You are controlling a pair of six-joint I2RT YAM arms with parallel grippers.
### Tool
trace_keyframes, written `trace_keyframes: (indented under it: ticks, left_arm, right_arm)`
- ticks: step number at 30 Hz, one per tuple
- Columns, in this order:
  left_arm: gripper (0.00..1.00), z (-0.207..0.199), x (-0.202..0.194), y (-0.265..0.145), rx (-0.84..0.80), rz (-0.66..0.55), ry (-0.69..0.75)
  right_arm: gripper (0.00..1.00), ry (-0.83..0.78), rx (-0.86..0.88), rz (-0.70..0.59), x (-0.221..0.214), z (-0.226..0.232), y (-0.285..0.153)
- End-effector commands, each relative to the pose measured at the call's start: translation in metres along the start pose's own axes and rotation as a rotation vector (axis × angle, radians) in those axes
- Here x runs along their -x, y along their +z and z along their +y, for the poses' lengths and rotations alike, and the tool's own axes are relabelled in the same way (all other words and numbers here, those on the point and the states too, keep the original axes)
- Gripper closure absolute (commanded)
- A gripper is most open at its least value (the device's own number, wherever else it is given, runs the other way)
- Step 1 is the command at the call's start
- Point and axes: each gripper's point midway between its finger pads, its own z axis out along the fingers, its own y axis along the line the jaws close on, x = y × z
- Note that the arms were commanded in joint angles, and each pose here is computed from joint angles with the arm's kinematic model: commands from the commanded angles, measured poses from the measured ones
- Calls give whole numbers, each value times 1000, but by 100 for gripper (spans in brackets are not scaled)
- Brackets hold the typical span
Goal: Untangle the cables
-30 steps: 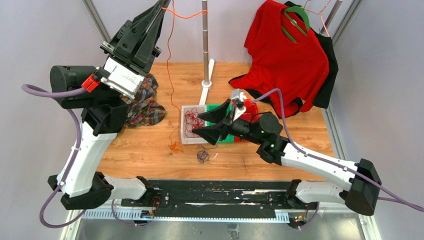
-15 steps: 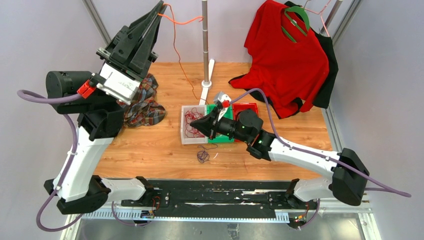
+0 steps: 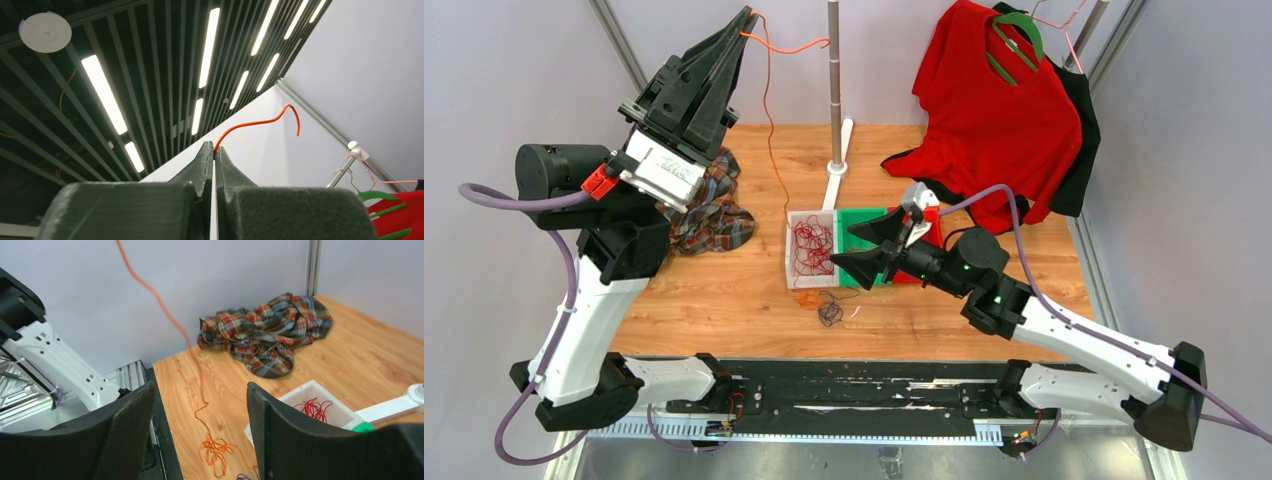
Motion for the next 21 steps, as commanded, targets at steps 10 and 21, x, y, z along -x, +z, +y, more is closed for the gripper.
trace_keyframes:
  ticks: [10, 21]
  left_arm:
    - [99, 9, 13, 1, 10, -25, 21]
    - [100, 14, 11, -1, 19, 6, 40]
  right_arm:
    - [26, 20, 229, 69, -14, 30, 37]
    - [53, 65, 171, 89, -34, -13, 66]
